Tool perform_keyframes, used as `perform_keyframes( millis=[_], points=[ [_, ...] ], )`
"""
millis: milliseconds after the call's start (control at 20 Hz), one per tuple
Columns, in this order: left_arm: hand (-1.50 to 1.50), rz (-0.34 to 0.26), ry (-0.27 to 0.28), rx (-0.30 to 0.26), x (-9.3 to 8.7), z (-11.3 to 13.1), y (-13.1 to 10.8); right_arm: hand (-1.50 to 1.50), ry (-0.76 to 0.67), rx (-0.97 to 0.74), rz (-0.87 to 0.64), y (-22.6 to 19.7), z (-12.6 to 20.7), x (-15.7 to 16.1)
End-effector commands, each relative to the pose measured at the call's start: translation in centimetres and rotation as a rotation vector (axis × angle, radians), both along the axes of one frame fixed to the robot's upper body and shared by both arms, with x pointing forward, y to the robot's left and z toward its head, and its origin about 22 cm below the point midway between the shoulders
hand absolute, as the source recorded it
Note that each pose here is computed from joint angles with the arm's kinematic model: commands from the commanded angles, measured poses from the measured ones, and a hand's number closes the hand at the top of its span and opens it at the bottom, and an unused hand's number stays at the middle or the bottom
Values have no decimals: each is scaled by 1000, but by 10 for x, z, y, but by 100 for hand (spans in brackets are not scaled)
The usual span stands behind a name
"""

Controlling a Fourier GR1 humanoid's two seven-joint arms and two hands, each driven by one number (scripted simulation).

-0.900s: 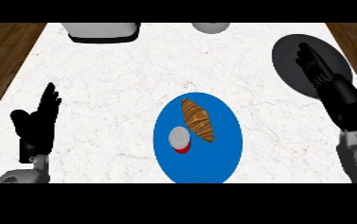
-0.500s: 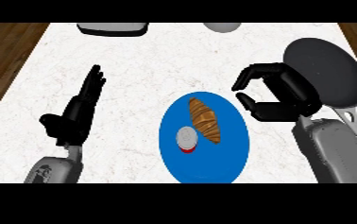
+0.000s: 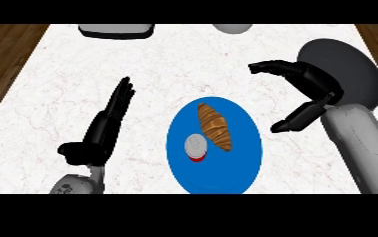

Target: Pick the croissant from the plate and place it in the pan

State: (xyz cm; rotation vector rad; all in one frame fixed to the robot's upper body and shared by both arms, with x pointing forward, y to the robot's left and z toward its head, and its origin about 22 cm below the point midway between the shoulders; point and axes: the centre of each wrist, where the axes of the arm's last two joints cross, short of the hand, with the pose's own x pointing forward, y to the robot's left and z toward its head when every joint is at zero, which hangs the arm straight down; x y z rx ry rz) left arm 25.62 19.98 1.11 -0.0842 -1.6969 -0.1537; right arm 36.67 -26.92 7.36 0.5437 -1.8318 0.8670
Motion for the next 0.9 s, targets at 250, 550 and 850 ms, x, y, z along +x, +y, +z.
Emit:
perform_keyframes(
  millis=[250, 550, 850],
  points=[
    [0, -13, -1, 2, -10, -8, 1, -150, -158, -279, 176, 34, 45, 43],
    [0, -13, -14, 6, -11, -2, -11, -150, -225, -558, 271, 99, 40, 42],
    [0, 0, -21, -9, -11, 8, -11, -150, -328, -796, 401, 118, 17, 30]
  ],
)
